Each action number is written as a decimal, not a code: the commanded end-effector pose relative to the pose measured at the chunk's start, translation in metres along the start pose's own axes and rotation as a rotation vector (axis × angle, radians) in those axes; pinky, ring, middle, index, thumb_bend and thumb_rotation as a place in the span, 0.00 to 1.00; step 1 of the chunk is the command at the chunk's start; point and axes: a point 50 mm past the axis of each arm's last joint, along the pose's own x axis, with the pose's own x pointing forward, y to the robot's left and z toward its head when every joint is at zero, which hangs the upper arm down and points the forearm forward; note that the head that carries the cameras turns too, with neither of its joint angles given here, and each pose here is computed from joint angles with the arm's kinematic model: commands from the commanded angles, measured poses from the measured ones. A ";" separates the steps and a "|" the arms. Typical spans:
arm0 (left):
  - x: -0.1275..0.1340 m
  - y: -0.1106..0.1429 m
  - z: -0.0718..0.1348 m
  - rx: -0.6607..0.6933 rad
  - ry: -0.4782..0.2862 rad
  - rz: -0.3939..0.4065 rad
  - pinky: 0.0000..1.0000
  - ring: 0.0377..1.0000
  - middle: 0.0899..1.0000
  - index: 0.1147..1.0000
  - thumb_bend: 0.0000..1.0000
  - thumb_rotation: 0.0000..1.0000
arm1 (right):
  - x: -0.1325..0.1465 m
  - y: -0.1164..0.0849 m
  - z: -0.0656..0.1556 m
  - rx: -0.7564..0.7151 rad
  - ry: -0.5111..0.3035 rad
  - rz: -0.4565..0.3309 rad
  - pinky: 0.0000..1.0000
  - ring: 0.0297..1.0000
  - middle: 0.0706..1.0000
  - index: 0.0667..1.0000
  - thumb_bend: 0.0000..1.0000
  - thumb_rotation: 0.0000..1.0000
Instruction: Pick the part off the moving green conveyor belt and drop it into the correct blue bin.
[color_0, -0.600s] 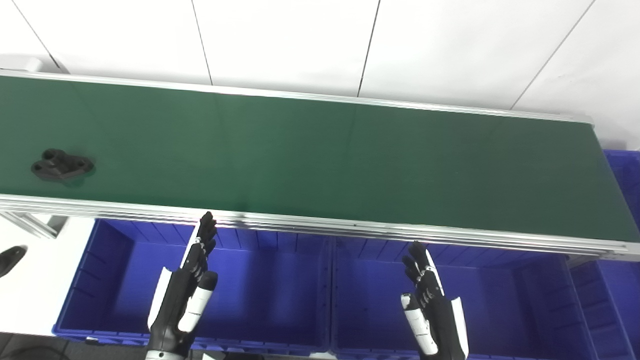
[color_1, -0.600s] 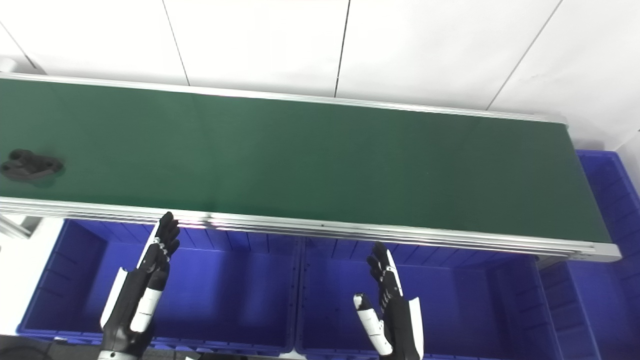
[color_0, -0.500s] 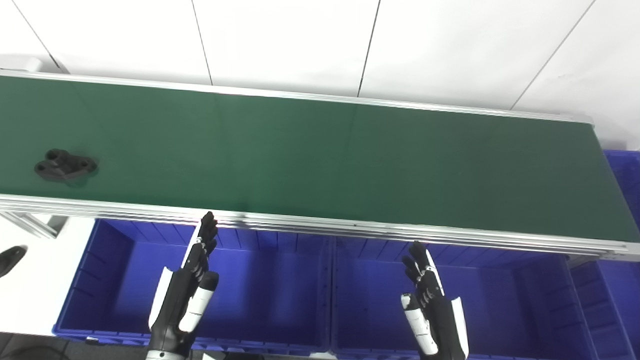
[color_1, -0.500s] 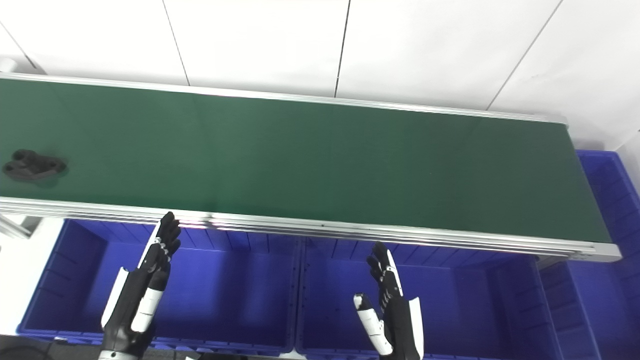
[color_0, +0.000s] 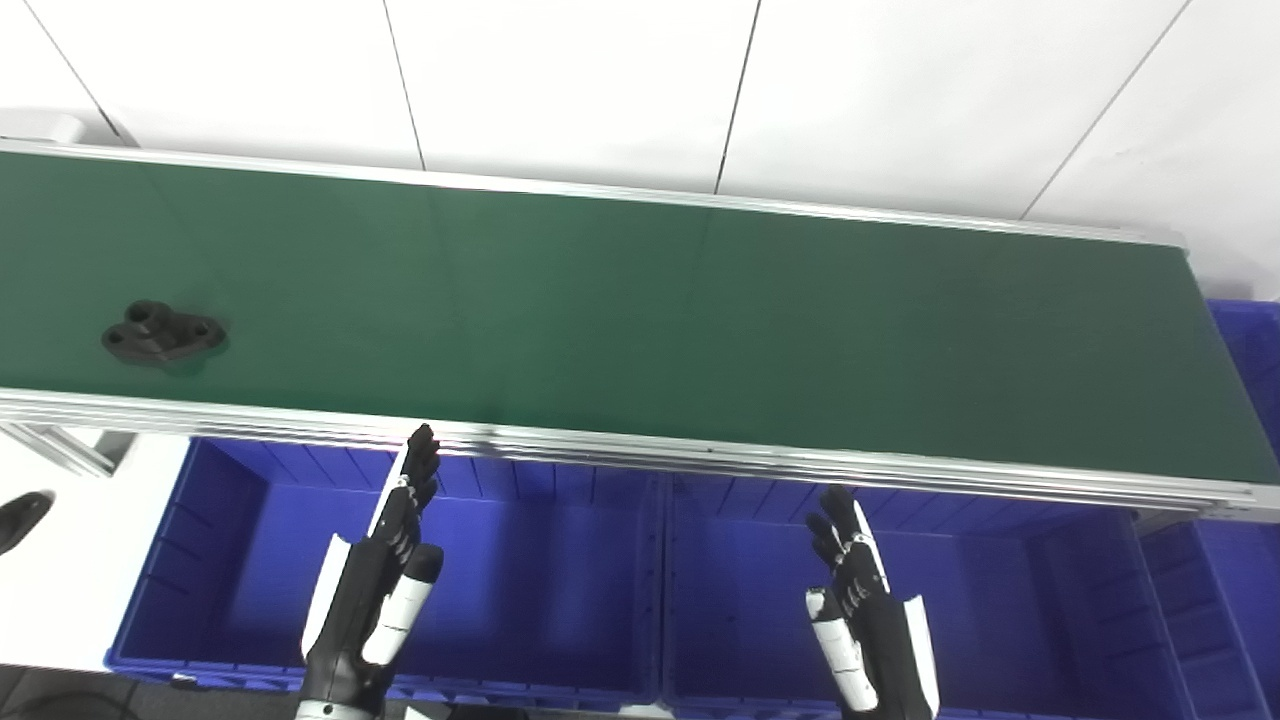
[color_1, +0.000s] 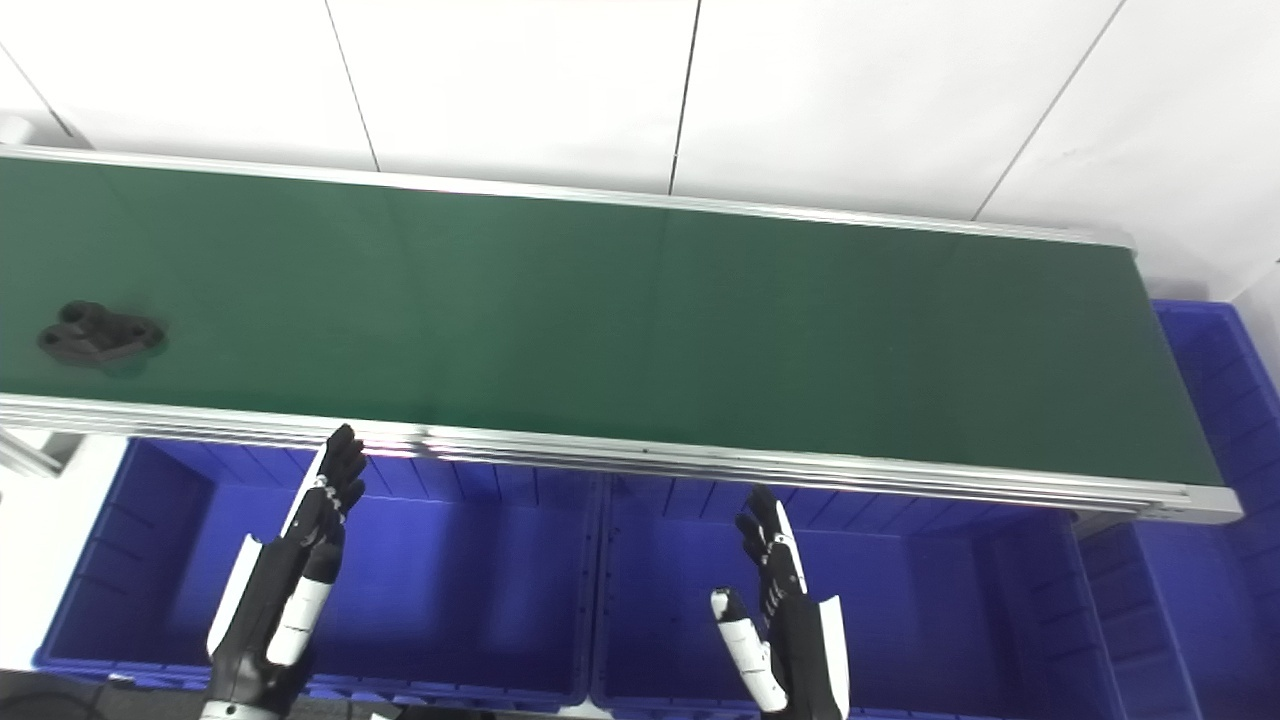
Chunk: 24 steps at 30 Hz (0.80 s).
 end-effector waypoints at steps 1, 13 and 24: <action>0.001 0.000 0.007 0.007 -0.052 -0.008 1.00 1.00 1.00 1.00 0.62 0.92 | 0.002 0.001 0.007 0.007 -0.058 -0.004 0.94 0.93 0.95 0.96 0.76 0.82; 0.002 0.000 0.005 0.007 -0.053 -0.003 1.00 1.00 1.00 1.00 0.64 0.91 | 0.021 0.000 0.007 -0.009 -0.096 -0.035 0.94 0.92 0.96 0.96 0.77 0.81; 0.003 -0.004 0.004 0.005 -0.056 -0.015 1.00 1.00 1.00 1.00 0.63 0.90 | 0.023 -0.005 0.004 -0.006 -0.093 -0.044 0.96 0.94 0.96 0.96 0.77 0.82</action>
